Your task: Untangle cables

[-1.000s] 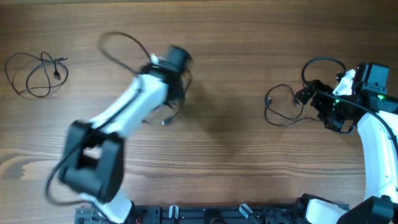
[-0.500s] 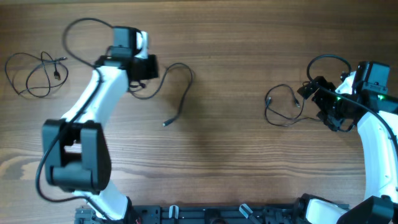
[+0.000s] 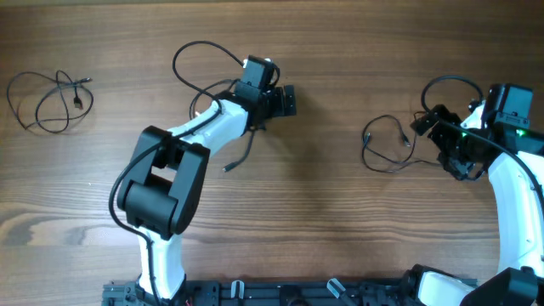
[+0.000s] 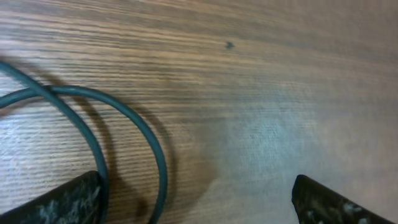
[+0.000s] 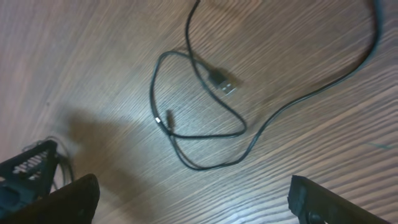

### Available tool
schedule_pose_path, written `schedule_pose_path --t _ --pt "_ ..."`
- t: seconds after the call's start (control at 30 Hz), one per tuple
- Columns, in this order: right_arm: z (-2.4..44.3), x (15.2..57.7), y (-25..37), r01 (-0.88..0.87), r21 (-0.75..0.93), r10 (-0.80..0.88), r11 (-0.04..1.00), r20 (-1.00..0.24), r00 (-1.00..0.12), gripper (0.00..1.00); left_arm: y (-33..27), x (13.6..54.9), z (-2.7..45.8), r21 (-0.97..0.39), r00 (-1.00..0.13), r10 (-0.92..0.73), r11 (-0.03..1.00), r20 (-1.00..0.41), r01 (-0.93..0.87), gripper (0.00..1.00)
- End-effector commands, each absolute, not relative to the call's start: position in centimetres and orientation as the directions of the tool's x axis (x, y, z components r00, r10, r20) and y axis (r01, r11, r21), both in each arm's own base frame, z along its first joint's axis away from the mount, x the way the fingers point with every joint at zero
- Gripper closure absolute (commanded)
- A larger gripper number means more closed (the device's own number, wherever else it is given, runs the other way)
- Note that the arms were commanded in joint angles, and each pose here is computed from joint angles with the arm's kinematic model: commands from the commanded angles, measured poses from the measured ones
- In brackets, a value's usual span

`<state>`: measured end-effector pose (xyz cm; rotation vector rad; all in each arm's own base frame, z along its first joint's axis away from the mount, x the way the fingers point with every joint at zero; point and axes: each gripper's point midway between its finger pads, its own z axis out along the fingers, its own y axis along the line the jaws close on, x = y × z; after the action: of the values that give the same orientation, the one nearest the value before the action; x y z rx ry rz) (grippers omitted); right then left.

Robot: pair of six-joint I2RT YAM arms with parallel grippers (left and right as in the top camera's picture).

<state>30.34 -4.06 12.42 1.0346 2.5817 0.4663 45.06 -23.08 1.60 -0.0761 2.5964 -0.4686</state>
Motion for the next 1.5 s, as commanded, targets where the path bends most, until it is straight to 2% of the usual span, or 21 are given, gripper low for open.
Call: schedule_pose_path --t 0.0,0.1,0.13,0.23,0.5,0.53,0.6,0.73,0.87,0.97,1.0,1.03,1.07,1.13,1.2,1.33,1.47 --pt "12.1 30.3 -5.0 0.623 0.364 0.712 0.692 -0.202 -0.673 0.00 -21.8 43.8 -2.2 -0.279 -0.886 -0.230 0.953 -0.402 -0.120 0.17" --pt "12.2 30.7 -5.2 0.616 0.372 0.710 0.694 -0.220 -0.669 0.00 -21.9 43.5 -2.6 -0.259 -0.893 -0.204 0.960 -0.402 -0.102 0.34" --pt "12.2 30.9 -5.2 0.613 0.375 0.710 0.695 -0.225 -0.667 0.00 -21.6 43.4 -2.8 -0.250 -0.889 -0.217 0.961 -0.403 -0.121 0.37" --pt "12.2 31.0 -5.3 0.611 0.377 0.710 0.696 -0.230 -0.666 0.00 -21.1 43.5 -3.0 -0.233 -0.881 -0.242 0.960 -0.406 -0.156 0.34" --pt "11.1 31.1 -5.3 0.623 0.363 0.712 0.692 -0.200 -0.674 0.00 -18.8 41.4 -6.9 -0.025 -0.928 -0.079 0.997 -0.365 -0.075 0.32" --pt "10.9 31.1 -5.3 0.626 0.361 0.712 0.691 -0.194 -0.675 0.00 -18.5 41.3 -7.1 -0.006 -0.927 -0.076 0.997 -0.366 -0.079 0.34" --pt "10.7 31.1 -5.3 0.629 0.358 0.713 0.690 -0.187 -0.676 0.00 -18.2 41.1 -7.5 0.005 -0.931 -0.074 0.997 -0.359 -0.081 0.51" --pt "10.5 31.1 -5.3 0.632 0.354 0.713 0.689 -0.180 -0.677 0.00 -17.9 40.4 -8.5 0.025 -0.942 -0.068 0.996 -0.328 -0.080 0.51" --pt "10.4 31.1 -5.3 0.632 0.354 0.713 0.689 -0.179 -0.678 0.00 -17.5 39.7 -9.1 0.044 -0.952 -0.063 0.996 -0.299 -0.080 0.59" --pt "10.4 31.1 -5.3 0.632 0.354 0.713 0.689 -0.179 -0.677 0.00 -17.5 39.5 -9.2 0.049 -0.955 -0.059 0.996 -0.292 -0.077 0.70" --pt "10.4 31.1 -5.3 0.632 0.354 0.713 0.689 -0.179 -0.678 0.00 -17.5 39.3 -9.2 0.054 -0.957 -0.055 0.996 -0.285 -0.073 0.79" --pt "10.4 31.1 -5.3 0.633 0.354 0.714 0.689 -0.179 -0.677 0.00 -17.5 39.0 -9.3 0.059 -0.960 -0.052 0.996 -0.276 -0.071 0.96" --pt "10.4 31.1 -5.3 0.632 0.354 0.713 0.689 -0.179 -0.678 0.00 -17.5 38.9 -9.2 0.057 -0.961 -0.053 0.996 -0.272 -0.071 0.96" --pt "10.4 31.1 -5.3 0.632 0.354 0.713 0.689 -0.179 -0.678 0.00 -17.7 39.5 -7.8 0.039 -0.954 -0.057 0.997 -0.293 -0.072 0.96" --pt "10.4 30.9 -5.2 0.635 0.351 0.714 0.688 -0.172 -0.679 0.00 -16.1 42.0 -3.6 0.050 -0.929 -0.017 0.998 -0.369 -0.038 0.96" --pt "10.4 30.9 -5.1 0.636 0.353 0.715 0.686 -0.167 -0.678 0.00 -9.5 47.8 4.6 0.068 -0.821 -0.055 0.991 -0.569 -0.114 0.96" --pt "10.4 30.9 -5.1 0.637 0.354 0.717 0.685 -0.166 -0.677 0.00 -1.7 50.6 7.1 0.056 -0.743 -0.148 0.969 -0.653 -0.243 0.96"
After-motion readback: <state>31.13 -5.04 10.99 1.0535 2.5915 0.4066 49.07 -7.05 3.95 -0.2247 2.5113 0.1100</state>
